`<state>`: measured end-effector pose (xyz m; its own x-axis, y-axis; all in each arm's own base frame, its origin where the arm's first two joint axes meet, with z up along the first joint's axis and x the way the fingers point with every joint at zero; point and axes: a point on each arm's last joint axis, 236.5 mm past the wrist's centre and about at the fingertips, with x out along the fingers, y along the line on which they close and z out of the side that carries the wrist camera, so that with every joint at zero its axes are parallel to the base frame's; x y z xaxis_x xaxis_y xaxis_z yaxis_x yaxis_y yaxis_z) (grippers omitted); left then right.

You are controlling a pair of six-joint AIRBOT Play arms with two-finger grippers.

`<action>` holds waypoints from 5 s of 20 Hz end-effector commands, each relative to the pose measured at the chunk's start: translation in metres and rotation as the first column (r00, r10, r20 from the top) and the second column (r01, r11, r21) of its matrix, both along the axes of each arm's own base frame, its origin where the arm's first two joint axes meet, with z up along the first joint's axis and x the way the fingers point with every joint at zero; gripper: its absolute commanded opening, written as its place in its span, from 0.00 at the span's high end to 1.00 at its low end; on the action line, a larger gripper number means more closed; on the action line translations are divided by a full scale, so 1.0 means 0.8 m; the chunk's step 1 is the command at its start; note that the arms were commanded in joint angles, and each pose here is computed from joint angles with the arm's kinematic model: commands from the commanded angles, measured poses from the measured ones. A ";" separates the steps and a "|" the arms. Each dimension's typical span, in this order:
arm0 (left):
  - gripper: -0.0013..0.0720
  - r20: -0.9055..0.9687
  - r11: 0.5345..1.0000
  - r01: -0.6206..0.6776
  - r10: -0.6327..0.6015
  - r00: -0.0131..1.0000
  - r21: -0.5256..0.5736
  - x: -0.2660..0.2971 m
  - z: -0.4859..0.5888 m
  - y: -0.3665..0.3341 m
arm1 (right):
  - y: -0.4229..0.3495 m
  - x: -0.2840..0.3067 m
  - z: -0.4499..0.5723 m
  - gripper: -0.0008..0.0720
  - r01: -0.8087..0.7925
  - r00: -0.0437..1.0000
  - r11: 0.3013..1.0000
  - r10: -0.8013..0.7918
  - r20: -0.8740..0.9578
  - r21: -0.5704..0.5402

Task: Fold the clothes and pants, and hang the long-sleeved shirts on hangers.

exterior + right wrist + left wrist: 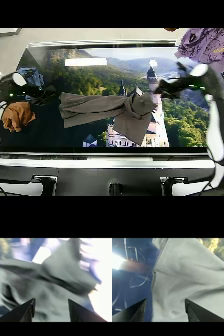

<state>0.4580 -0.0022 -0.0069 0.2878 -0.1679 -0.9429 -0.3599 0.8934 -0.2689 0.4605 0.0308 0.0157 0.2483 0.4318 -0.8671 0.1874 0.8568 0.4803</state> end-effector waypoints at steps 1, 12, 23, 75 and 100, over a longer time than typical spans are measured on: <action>0.25 0.003 0.999 0.042 -0.042 0.999 0.017 -0.026 0.039 0.020 | -0.060 -0.082 -0.005 0.31 0.083 0.995 0.987 -0.075 -0.066 0.136; 0.25 0.077 0.999 0.035 -0.037 0.996 0.032 -0.039 0.090 0.025 | 0.019 -0.128 -0.134 0.33 0.183 0.983 0.932 -0.170 -0.069 0.313; 0.25 0.039 1.000 -0.029 0.029 0.999 0.003 -0.084 0.046 0.056 | 0.125 -0.129 -0.166 0.94 0.048 0.996 0.956 -0.025 -0.083 0.290; 0.96 0.940 0.953 -0.295 0.037 0.339 0.069 -0.233 0.634 0.052 | -0.032 -0.242 0.628 0.94 0.396 0.272 0.873 0.184 0.944 -0.284; 0.96 -0.096 0.995 -0.077 0.083 0.992 0.058 0.046 -0.079 0.045 | 0.048 0.101 -0.028 0.54 -0.003 0.999 0.990 0.010 0.049 -0.140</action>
<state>0.4958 0.0328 -0.0642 0.2162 -0.0944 -0.9718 -0.4494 0.8740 -0.1849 0.5437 0.0668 -0.0011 0.3080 0.3103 -0.8994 0.1510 0.9174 0.3682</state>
